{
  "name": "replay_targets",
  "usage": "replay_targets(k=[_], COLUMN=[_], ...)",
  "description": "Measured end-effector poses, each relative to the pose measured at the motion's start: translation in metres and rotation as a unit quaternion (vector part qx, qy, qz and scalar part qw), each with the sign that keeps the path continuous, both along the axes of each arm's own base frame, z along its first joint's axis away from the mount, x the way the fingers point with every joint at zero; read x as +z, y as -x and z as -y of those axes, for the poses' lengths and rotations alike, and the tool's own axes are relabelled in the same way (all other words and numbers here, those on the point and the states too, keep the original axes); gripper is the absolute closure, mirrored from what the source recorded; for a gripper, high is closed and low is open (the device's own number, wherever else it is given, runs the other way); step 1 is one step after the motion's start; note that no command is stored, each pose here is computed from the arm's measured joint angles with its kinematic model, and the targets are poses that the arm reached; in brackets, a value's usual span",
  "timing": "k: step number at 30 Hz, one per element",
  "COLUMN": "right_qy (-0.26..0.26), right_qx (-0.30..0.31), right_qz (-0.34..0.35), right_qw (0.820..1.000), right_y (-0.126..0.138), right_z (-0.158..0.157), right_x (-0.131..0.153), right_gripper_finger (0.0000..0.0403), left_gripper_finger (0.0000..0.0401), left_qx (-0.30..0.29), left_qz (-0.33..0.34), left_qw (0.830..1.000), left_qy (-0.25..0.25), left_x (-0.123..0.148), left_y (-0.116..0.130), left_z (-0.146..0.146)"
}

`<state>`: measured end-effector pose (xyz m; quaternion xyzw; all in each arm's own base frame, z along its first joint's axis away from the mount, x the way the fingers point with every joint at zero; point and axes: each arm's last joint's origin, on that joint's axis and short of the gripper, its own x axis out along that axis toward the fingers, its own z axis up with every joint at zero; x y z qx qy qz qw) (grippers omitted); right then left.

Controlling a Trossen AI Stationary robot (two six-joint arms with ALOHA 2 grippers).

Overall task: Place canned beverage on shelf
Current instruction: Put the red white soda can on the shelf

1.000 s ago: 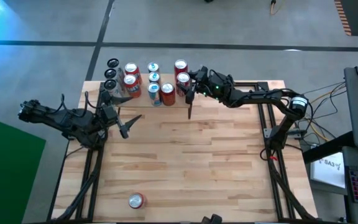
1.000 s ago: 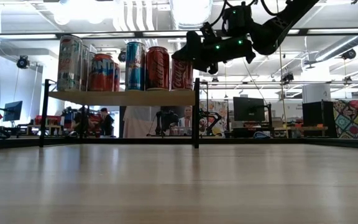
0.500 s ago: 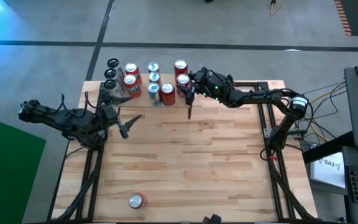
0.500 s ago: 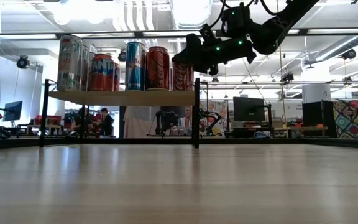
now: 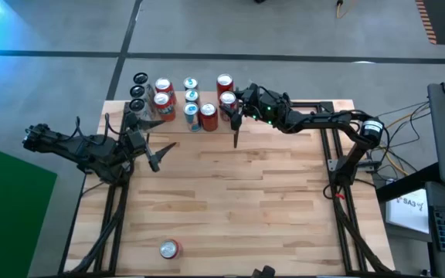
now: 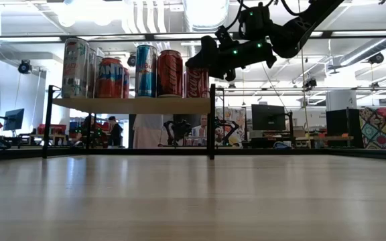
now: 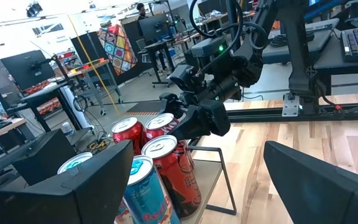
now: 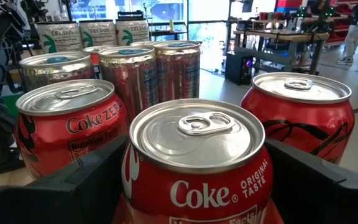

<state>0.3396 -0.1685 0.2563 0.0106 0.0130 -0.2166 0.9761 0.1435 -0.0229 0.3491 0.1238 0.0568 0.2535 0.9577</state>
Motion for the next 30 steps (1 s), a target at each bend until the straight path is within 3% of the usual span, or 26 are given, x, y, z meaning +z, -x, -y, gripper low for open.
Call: replay_targets(k=[20,30], right_qy=[-0.007,-0.012], right_qx=[-0.002,-0.002], right_qz=[-0.002,-0.011], right_qw=[1.000,1.000], right_y=[0.0001,0.0003], right_z=[0.0002,0.0001], right_x=[-0.0009,-0.0038], right_gripper_finger=[0.0080,0.0048], left_gripper_finger=[0.0055,0.0055], left_qx=[0.000,0.000], left_qz=[0.000,0.003], left_qw=[1.000,1.000], left_qy=[0.000,0.001], left_x=[0.0000,0.0005], left_y=[0.0000,0.0000], left_z=[0.0000,0.0000])
